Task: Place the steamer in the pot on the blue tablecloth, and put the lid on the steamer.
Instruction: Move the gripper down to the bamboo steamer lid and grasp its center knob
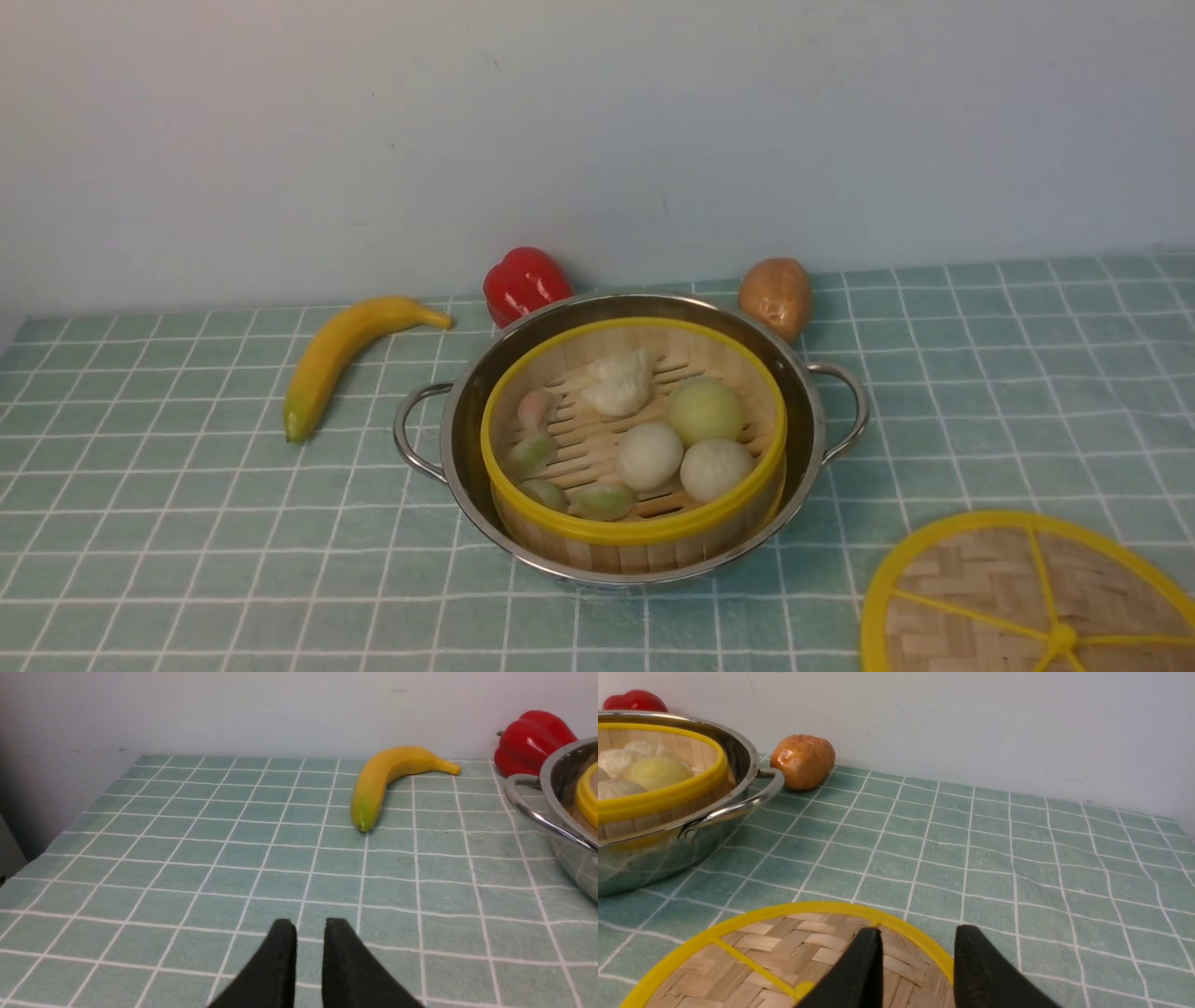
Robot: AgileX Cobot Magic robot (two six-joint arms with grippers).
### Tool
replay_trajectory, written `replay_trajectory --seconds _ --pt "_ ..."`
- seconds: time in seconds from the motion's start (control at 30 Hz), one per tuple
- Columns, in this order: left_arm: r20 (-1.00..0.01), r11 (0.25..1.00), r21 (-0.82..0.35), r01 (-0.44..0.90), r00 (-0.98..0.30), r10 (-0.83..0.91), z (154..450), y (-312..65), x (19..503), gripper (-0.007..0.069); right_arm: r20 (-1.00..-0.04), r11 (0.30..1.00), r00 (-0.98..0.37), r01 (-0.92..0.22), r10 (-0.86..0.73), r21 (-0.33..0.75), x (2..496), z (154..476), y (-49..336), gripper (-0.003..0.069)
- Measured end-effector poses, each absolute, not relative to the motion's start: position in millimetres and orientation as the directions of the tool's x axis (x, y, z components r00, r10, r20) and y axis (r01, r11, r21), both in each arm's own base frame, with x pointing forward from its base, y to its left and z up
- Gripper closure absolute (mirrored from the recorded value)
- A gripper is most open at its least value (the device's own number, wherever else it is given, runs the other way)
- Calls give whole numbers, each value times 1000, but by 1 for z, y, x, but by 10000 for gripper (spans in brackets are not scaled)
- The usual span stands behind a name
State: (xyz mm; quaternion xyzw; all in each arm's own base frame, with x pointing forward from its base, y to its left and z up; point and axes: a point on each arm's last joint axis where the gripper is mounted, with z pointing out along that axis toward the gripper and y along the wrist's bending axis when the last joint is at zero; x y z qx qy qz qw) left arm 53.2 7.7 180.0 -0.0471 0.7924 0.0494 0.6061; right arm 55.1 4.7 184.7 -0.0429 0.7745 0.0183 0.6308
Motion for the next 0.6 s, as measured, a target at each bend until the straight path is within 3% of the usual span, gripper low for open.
replay_trajectory --seconds 0.6 --pt "-965 994 50 -100 -263 22 180 5 54 508 -979 996 -200 -90 -43 -26 55 185 5 417"
